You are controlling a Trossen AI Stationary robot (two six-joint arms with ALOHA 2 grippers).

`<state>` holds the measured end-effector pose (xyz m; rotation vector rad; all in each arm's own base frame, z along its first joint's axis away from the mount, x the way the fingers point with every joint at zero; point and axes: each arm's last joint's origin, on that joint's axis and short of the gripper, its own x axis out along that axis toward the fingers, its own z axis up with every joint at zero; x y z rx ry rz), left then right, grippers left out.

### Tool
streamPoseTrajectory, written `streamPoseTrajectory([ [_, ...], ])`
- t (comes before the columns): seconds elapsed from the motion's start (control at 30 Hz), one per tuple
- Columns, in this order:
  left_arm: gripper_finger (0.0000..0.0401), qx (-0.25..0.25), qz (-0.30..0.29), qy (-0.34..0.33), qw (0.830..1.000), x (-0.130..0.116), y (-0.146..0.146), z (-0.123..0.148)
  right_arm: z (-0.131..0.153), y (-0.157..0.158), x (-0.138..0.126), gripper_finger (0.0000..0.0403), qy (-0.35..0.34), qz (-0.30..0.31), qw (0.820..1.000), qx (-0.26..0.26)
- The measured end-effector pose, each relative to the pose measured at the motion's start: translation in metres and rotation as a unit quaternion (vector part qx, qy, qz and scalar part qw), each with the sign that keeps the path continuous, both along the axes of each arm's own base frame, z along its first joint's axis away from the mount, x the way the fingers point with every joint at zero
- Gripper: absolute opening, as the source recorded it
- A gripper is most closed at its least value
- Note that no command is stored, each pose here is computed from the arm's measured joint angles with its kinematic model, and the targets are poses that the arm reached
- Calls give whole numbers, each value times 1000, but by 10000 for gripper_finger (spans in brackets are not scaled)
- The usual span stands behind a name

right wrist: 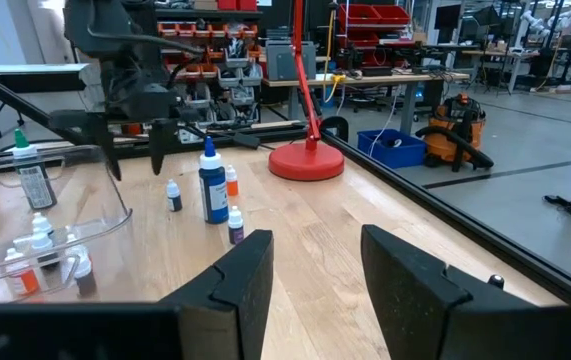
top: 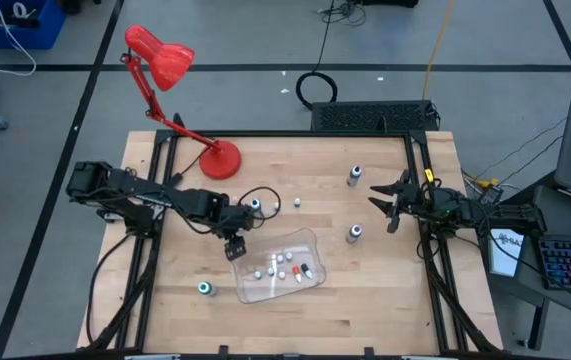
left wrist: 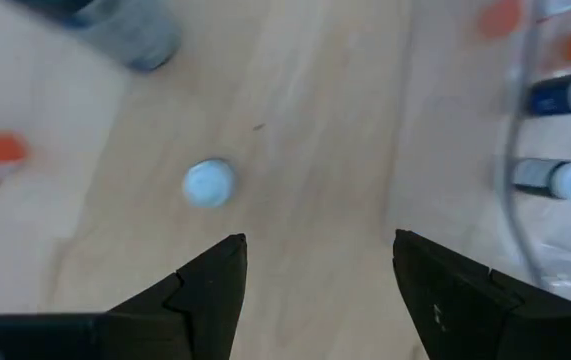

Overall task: Pick & Place food coloring
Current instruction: Put the left small black food coloring into the bin

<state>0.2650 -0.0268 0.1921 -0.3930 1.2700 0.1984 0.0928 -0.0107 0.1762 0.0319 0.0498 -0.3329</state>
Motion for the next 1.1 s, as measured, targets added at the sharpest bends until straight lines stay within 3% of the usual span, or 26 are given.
streamPoseTrajectory([
  [0.2, 253, -3, -20, -29, 999, 5, -5, 2, 0, 0, 0, 141, 0, 0, 1000, 0],
  [0.37, 253, 63, 10, -3, 998, 0, 3, 0, 0, 0, 0, 141, 0, 0, 1000, 0],
  [0.5, 253, 88, 41, 17, 995, -4, 12, -1, 0, 0, 0, 141, 0, 0, 1000, 0],
  [1.1, 252, 73, 53, -11, 996, -5, 26, -19, 0, 0, 0, 141, 0, 0, 1000, 0],
])
